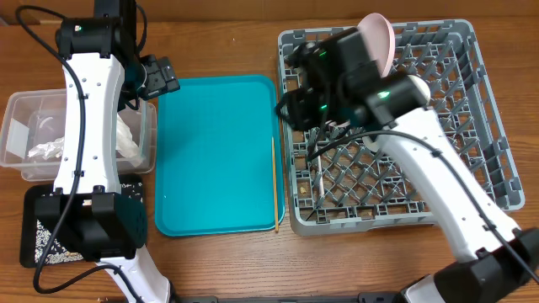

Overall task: Sort waste into correct bins and load items into the dishwasher
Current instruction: 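Reach the right gripper left to the wooden chopstick on the teal tray and grasp it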

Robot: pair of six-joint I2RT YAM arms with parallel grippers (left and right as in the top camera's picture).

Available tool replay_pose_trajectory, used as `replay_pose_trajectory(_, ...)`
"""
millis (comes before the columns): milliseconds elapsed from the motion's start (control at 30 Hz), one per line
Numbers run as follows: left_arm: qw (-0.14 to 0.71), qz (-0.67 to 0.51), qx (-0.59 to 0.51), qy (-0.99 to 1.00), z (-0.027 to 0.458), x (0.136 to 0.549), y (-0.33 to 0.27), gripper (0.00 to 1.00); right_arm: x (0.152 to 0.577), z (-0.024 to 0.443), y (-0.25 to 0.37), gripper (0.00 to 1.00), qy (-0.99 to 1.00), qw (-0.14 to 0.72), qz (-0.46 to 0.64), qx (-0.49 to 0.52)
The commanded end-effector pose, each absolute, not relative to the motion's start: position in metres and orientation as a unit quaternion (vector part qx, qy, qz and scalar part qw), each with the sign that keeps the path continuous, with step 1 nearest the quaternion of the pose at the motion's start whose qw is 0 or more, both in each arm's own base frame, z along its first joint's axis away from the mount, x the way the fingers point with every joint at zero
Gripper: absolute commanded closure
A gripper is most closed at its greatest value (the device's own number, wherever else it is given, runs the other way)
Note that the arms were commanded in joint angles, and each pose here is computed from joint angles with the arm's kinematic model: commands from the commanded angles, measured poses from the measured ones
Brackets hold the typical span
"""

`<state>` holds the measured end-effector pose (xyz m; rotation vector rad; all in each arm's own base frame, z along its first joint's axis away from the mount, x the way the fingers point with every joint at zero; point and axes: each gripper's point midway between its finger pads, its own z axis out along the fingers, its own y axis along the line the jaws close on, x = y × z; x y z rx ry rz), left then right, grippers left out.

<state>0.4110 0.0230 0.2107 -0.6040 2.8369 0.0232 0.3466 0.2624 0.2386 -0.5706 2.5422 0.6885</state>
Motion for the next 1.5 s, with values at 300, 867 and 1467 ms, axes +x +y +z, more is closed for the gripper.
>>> replay_pose_trajectory(300, 0.131, 0.014, -0.198, 0.971, 0.218, 0.412, 0.026, 0.0, 0.261, 0.131, 0.358, 0.25, 0.964, 0.085, 0.175, -0.183)
replay_pose_trajectory(867, 0.132, 0.014, -0.198, 0.971, 0.218, 0.412, 0.026, 0.0, 0.267, 0.039, 0.28, 0.44, 0.995, 0.032, -0.071, -0.065)
replay_pose_trajectory(1467, 0.131, 0.014, -0.198, 0.971, 0.218, 0.412, 0.026, 0.0, 0.243, 0.011, 0.289, 0.6, 0.994, -0.075, -0.025, -0.078)
